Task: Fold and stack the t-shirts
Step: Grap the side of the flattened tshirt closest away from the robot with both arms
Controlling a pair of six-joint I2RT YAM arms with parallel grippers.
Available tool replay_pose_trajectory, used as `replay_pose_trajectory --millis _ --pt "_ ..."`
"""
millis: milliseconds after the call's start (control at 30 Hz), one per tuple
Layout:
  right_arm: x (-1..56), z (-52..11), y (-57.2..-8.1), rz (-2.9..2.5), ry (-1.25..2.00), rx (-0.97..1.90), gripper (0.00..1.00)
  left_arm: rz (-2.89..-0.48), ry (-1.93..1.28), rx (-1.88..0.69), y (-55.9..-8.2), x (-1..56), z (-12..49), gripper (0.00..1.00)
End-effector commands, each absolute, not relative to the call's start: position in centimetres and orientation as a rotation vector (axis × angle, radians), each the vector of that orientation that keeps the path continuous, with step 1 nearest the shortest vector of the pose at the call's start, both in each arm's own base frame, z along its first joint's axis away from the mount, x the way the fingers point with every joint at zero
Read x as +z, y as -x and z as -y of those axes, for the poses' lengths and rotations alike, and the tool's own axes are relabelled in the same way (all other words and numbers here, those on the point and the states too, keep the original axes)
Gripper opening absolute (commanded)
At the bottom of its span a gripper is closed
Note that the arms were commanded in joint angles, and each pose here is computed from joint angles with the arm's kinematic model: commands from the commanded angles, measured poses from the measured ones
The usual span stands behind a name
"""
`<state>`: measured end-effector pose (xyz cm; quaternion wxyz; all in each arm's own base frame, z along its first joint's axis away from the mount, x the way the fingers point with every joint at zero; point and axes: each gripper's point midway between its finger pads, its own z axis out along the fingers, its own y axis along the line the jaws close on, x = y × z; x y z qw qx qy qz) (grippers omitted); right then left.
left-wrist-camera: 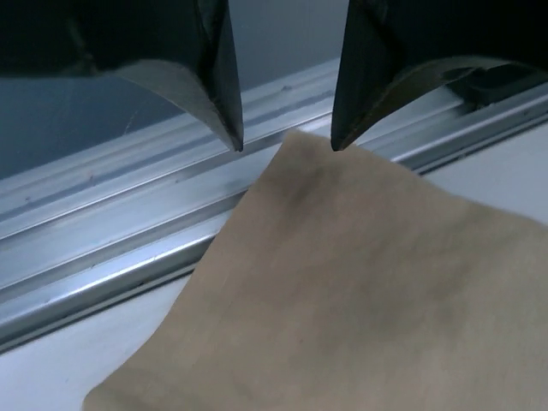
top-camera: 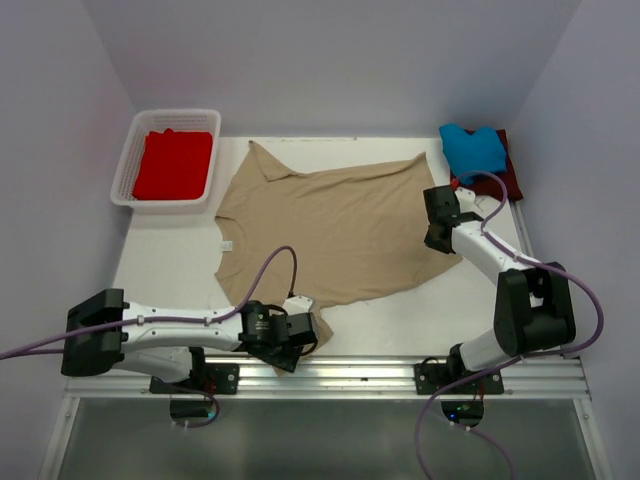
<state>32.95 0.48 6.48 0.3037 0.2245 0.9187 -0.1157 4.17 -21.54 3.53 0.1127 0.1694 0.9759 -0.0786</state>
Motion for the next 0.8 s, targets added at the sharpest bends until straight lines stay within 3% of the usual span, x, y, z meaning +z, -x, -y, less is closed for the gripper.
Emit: replay_pose_trajectory --millis 0,267,767 --pt "7.3 -0.6 -33.3 -2.393 -0.615 -0.289 0.14 -2.894 -0.394 -0.034 -3.0 3.3 17.6 0.51" --pt "8.0 -0.5 -33.5 -2.367 -0.621 -0.283 0.13 -2.887 -0.459 -0.027 -2.5 1.9 17.4 0.50" --pt "8.2 -0.2 -33.5 -2.359 -0.627 -0.299 0.14 -2.767 -0.738 -0.065 -0.5 3.6 22.8 0.45"
